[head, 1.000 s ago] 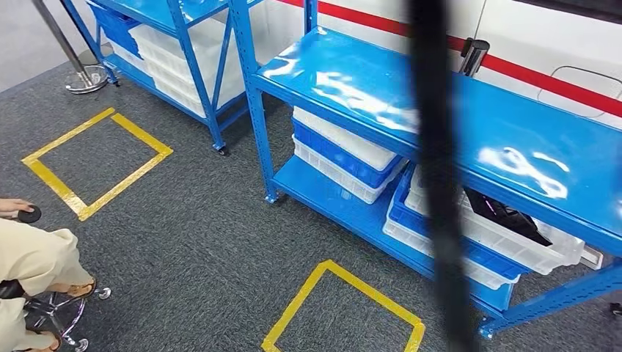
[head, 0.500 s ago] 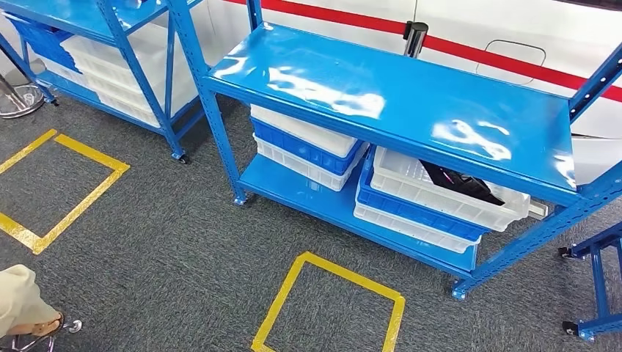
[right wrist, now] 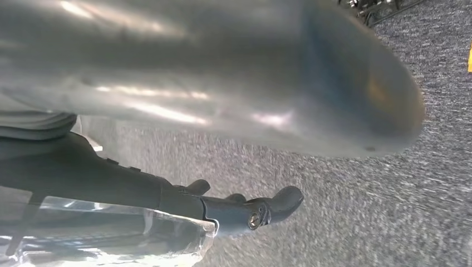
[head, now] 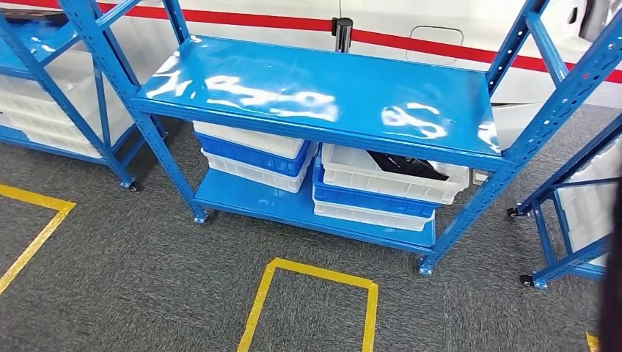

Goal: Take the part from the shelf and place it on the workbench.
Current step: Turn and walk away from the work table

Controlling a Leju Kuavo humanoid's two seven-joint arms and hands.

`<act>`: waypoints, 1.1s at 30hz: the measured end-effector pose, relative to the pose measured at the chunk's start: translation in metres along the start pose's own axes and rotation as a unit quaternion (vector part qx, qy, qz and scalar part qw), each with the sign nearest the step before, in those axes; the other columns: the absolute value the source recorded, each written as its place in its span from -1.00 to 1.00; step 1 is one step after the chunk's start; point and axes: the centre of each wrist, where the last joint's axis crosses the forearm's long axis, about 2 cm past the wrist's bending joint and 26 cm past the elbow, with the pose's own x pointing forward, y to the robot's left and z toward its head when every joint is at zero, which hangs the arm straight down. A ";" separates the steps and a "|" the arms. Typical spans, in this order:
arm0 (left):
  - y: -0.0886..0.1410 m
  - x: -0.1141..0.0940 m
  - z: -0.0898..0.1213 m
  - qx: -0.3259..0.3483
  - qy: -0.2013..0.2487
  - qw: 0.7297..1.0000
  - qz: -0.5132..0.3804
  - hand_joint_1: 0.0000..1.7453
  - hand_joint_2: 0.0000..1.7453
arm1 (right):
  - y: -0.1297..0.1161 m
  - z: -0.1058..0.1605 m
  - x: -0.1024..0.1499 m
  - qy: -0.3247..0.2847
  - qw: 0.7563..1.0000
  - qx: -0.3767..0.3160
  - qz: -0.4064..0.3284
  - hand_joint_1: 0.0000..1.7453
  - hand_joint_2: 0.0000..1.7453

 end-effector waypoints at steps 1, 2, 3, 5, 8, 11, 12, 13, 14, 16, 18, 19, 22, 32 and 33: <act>0.000 0.000 0.000 0.001 0.000 1.000 0.001 -1.00 -1.00 | 0.000 0.000 0.000 -0.001 1.000 0.000 0.000 -1.00 -1.00; 0.000 0.000 0.000 0.001 0.000 1.000 0.001 -1.00 -1.00 | 0.000 0.000 0.000 -0.001 1.000 -0.001 0.000 -1.00 -1.00; 0.000 0.001 0.000 0.002 0.000 1.000 0.002 -1.00 -1.00 | 0.000 0.000 -0.001 -0.002 1.000 -0.004 0.000 -1.00 -1.00; 0.000 0.001 0.000 0.003 0.000 1.000 0.004 -1.00 -1.00 | -0.001 0.000 -0.002 -0.002 1.000 -0.011 0.001 -1.00 -1.00; 0.000 0.000 0.000 0.005 0.002 1.000 0.003 -1.00 -1.00 | -0.001 0.000 0.001 -0.006 1.000 -0.018 0.003 -1.00 -1.00; 0.000 -0.001 0.000 0.005 0.002 1.000 0.003 -1.00 -1.00 | -0.001 0.000 0.001 -0.005 1.000 -0.021 0.007 -1.00 -1.00; 0.000 -0.001 0.000 0.005 0.002 1.000 0.003 -1.00 -1.00 | -0.002 -0.001 0.000 -0.004 1.000 -0.022 0.009 -1.00 -1.00; 0.000 -0.001 0.000 0.005 0.002 1.000 0.003 -1.00 -1.00 | -0.003 -0.001 0.000 -0.003 1.000 -0.025 0.011 -1.00 -1.00; 0.000 0.000 0.000 0.005 0.002 1.000 0.003 -1.00 -1.00 | -0.003 -0.001 0.001 -0.003 1.000 -0.026 0.012 -1.00 -1.00; 0.001 0.000 0.000 0.005 0.001 1.000 0.003 -1.00 -1.00 | -0.003 -0.001 0.002 -0.003 0.999 -0.028 0.015 -1.00 -1.00; 0.001 0.001 -0.001 0.005 0.000 1.000 0.002 -1.00 -1.00 | -0.003 -0.001 0.002 -0.002 0.999 -0.029 0.018 -1.00 -1.00; 0.002 0.001 -0.001 0.005 0.000 1.000 0.002 -1.00 -1.00 | -0.003 -0.001 0.002 -0.002 0.999 -0.029 0.019 -1.00 -1.00; 0.002 0.001 -0.001 0.005 -0.002 1.000 -0.001 -1.00 -1.00 | -0.003 -0.001 0.002 -0.001 0.999 -0.029 0.024 -1.00 -1.00; 0.002 0.001 -0.001 0.004 -0.003 1.000 -0.003 -1.00 -1.00 | -0.003 -0.001 0.002 -0.008 0.999 -0.031 0.038 -1.00 -1.00; 0.002 0.001 -0.001 0.004 -0.003 1.000 -0.003 -1.00 -1.00 | -0.003 -0.001 0.002 -0.008 0.999 -0.031 0.039 -1.00 -1.00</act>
